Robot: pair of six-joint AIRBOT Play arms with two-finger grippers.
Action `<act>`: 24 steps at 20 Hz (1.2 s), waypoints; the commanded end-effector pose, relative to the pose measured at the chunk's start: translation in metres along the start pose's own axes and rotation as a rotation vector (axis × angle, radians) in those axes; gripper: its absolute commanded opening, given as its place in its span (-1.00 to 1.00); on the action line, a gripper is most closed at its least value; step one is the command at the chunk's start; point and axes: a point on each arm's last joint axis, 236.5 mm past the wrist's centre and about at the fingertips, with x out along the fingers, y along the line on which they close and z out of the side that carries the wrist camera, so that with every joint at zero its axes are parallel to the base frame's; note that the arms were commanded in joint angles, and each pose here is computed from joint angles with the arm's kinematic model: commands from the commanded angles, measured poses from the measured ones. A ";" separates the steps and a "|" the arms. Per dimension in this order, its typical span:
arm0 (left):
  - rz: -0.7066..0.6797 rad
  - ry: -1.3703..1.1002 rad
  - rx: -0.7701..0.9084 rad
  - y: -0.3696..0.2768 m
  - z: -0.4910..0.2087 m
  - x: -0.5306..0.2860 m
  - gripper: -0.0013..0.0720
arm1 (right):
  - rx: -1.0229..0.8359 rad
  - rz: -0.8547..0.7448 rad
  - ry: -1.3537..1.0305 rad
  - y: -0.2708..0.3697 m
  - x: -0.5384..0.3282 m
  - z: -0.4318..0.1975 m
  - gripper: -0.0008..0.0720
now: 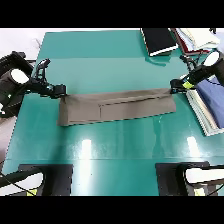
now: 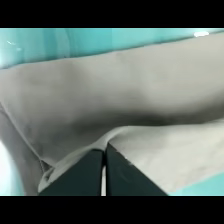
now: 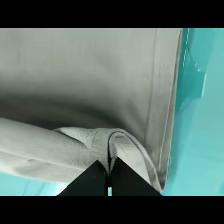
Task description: Fold the shirts.
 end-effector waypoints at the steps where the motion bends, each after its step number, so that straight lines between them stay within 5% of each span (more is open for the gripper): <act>1: 0.042 -0.023 -0.003 0.011 0.008 0.001 -0.90 | 0.009 -0.004 -0.029 -0.004 0.006 0.015 -0.92; 2: 0.045 -0.023 -0.002 0.012 0.008 0.001 -0.89 | 0.011 -0.003 -0.043 -0.005 0.006 0.018 -0.84; 3: 0.045 -0.027 -0.015 0.012 0.009 0.001 -0.79 | 0.019 0.000 -0.062 -0.007 0.005 0.022 -0.33; 4: 0.045 -0.036 -0.039 0.012 0.011 0.001 0.06 | 0.033 0.038 -0.081 -0.004 0.003 0.026 0.01; 5: 0.044 -0.038 -0.053 0.011 0.012 0.000 0.49 | 0.044 0.081 -0.095 -0.003 0.000 0.028 0.02; 6: 0.042 -0.038 -0.056 0.010 0.013 -0.003 0.50 | 0.049 0.128 -0.102 -0.005 -0.004 0.028 0.04; 8: 0.035 -0.029 -0.050 0.005 0.014 -0.008 0.50 | 0.083 0.177 -0.091 -0.020 -0.011 0.020 0.10; 9: 0.022 -0.019 -0.054 0.002 0.013 -0.009 0.50 | 0.112 0.197 -0.069 -0.030 -0.009 0.010 0.34; 10: 0.000 -0.012 -0.067 -0.004 0.011 -0.009 0.17 | 0.150 0.214 -0.044 -0.041 -0.004 -0.002 0.58; 11: -0.024 -0.014 -0.081 -0.009 0.012 -0.009 -0.55 | 0.184 0.238 -0.026 -0.049 0.003 -0.012 0.61; 12: -0.054 -0.021 -0.096 -0.016 0.014 -0.009 -0.90 | 0.218 0.270 -0.018 -0.055 0.012 -0.022 0.61; 20: -0.198 -0.022 0.007 -0.122 0.000 0.025 -0.90 | 0.335 0.526 0.049 -0.026 0.075 -0.038 0.60; 21: -0.218 -0.023 0.020 -0.137 -0.004 0.034 -0.90 | 0.320 0.543 0.051 -0.014 0.081 -0.034 0.48; 24: -0.273 0.015 0.023 -0.174 -0.021 0.066 -0.90 | 0.223 0.534 0.022 0.010 0.088 -0.022 -0.57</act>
